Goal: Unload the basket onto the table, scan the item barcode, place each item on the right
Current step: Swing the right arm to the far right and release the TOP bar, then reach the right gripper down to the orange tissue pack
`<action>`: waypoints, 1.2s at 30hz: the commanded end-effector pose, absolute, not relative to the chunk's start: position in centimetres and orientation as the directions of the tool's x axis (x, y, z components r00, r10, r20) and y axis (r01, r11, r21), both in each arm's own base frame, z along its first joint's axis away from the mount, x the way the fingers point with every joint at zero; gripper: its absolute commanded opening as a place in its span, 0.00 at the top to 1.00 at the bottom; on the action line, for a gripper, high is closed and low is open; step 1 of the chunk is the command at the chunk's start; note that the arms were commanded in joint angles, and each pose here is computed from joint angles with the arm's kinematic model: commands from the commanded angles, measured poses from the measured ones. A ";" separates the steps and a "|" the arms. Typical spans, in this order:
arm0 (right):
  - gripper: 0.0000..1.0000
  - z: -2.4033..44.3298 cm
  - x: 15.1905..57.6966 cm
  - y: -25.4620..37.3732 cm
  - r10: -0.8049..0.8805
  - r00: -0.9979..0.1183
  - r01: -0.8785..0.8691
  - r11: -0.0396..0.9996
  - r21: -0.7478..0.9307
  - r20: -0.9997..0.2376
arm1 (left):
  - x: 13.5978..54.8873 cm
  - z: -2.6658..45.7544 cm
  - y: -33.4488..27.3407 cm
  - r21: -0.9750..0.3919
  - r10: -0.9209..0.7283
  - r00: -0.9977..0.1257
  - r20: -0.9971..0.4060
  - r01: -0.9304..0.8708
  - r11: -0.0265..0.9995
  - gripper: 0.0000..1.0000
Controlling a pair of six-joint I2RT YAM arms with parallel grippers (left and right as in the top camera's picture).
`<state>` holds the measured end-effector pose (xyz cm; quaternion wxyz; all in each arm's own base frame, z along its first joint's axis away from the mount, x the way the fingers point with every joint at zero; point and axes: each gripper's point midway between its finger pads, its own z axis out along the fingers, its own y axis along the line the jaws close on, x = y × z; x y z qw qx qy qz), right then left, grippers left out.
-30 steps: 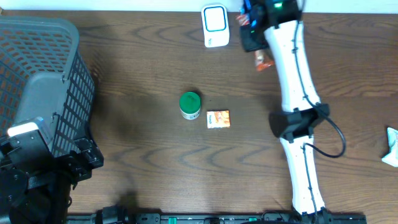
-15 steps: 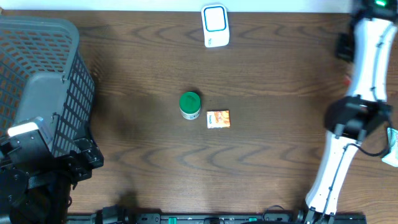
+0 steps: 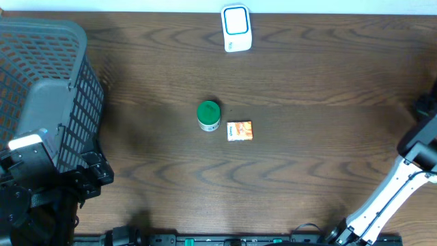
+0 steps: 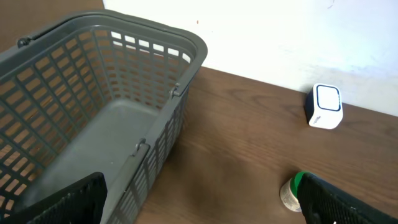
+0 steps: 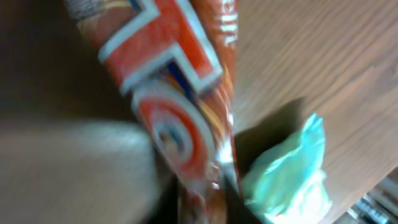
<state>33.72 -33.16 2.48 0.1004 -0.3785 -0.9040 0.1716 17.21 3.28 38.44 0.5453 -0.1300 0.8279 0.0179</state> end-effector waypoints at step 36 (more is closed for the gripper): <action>0.01 11.0 37.4 21.5 -0.132 -0.988 -0.130 0.991 0.028 0.076 | 17.2 38.4 3.1 -0.124 -0.203 -0.370 -0.906 -0.226 0.966 0.02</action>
